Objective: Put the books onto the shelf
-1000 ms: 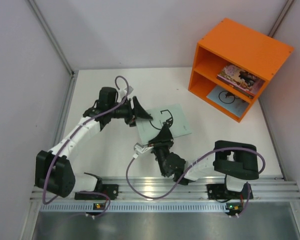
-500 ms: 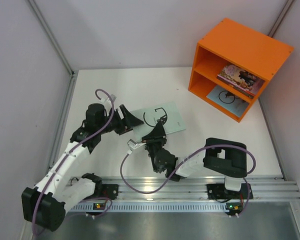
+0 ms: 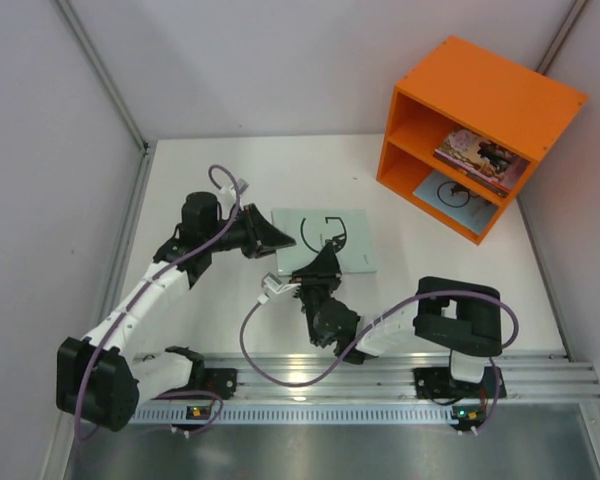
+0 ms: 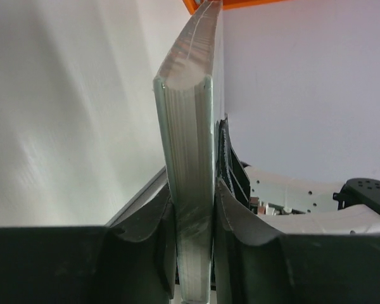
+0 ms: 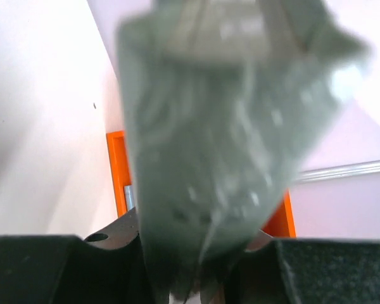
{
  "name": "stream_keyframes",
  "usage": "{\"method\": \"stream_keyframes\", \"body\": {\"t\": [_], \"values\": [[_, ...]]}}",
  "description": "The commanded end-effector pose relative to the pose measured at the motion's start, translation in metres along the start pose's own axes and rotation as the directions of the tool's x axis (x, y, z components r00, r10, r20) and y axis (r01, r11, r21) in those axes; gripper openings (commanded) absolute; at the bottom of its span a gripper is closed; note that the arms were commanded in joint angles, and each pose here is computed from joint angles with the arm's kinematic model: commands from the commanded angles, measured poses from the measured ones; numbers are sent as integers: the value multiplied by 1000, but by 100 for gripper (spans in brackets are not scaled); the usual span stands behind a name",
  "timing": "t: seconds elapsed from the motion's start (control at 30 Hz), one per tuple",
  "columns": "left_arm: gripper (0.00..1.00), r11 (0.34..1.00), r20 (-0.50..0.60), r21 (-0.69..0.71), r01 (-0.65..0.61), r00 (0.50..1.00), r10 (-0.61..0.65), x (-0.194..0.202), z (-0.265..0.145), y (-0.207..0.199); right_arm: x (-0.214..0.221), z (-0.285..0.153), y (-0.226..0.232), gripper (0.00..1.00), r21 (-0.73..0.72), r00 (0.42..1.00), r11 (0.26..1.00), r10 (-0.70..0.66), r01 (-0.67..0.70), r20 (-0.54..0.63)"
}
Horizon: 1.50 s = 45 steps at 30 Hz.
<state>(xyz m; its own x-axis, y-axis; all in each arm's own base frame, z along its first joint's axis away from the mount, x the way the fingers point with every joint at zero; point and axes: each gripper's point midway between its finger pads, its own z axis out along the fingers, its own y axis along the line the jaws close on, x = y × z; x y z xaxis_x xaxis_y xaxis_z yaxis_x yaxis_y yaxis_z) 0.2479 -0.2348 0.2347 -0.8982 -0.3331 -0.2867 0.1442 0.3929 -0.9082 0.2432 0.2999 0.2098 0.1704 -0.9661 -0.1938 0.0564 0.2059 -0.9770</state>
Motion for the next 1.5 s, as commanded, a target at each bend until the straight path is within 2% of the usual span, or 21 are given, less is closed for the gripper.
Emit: {"method": "stream_keyframes", "body": {"t": [0.0, 0.13, 0.27, 0.4, 0.43, 0.53, 0.63, 0.7, 0.73, 0.83, 0.87, 0.97, 1.03, 1.07, 1.1, 1.13, 1.2, 1.23, 1.27, 1.43, 1.47], "values": [[0, 982, -61, 63, -177, 982, 181, -6, 4, -13, -23, -14, -21, 25, 30, 988, 1000, -3, -2, 151], [0, 978, -171, 124, -170, 967, 190, 3, 4, -16, -11, -17, -19, 28, 25, 988, 1000, 4, -8, 154], [0, 969, -232, 182, -169, 950, 209, 8, 5, -19, -5, -15, -16, 41, 24, 987, 1000, 12, -16, 162], [0, 965, -285, 226, -136, 938, 199, 14, 4, -19, -3, -11, -15, 40, 27, 984, 999, 21, -26, 175], [0, 966, -296, 228, -125, 936, 191, 15, 4, -17, -2, -9, -14, 36, 28, 984, 999, 26, -32, 174], [0, 962, -320, 248, -114, 928, 192, 19, 5, -14, 1, -2, -12, 1, 30, 988, 999, 26, -31, 151], [0, 972, -314, 220, -84, 937, 152, 13, 6, -3, 4, 0, -12, 0, 33, 990, 999, 29, -34, 139], [2, 987, -272, 152, -51, 958, 91, -6, 5, 8, 4, 1, -15, 0, 37, 991, 998, 39, -44, 127], [33, 992, -251, 125, -36, 966, 67, -15, 5, 14, 5, 4, -18, 0, 44, 994, 998, 51, -55, 97], [70, 1000, -107, 29, 2, 994, 1, -55, -2, 26, 12, 14, -22, 0, 56, 999, 997, 48, -50, 22], [74, 1000, -52, 14, 10, 999, -9, -70, -9, 27, 11, 19, -21, 0, 59, 999, 997, 45, -45, 7], [79, 1000, 67, -23, 18, 998, -16, -99, -25, 23, 17, 28, -20, 0, 60, 999, 998, 4, -2, -40], [79, 992, 146, -122, 36, 989, -18, -108, -39, 32, 25, 35, -20, 0, 59, 997, 998, -1, 6, -77], [79, 985, 166, -170, -5, 986, 34, -113, -46, 30, 29, 40, -15, 0, 39, 995, 999, -33, 37, -95], [79, 960, 219, -281, 20, 975, 44, -114, -59, 40, 40, 49, -15, 0, 33, 990, 998, -41, 46, -132], [79, 950, 241, -313, 10, 968, 69, -114, -65, 40, 45, 56, -13, 0, 28, 989, 999, -19, 24, -145], [79, 932, 268, -361, -5, 957, 109, -107, -74, 48, 56, 68, -2, 0, -22, 982, 997, -74, 71, -174], [79, 927, 297, -373, -21, 944, 141, -103, -84, 42, 67, 81, 0, 0, -25, 979, 999, -36, 32, -201], [79, 922, 288, -387, -22, 947, 143, -93, -85, 51, 74, 87, 9, 0, -77, 972, 994, -88, 73, -218], [78, 925, 277, -379, -31, 950, 146, -38, -100, 61, 108, 128, 32, 0, -158, 950, 987, -12, -39, -313], [78, 930, 284, -358, -77, 940, 188, -28, -106, 52, 123, 135, 37, 0, -172, 936, 983, -7, -57, -351]]}}
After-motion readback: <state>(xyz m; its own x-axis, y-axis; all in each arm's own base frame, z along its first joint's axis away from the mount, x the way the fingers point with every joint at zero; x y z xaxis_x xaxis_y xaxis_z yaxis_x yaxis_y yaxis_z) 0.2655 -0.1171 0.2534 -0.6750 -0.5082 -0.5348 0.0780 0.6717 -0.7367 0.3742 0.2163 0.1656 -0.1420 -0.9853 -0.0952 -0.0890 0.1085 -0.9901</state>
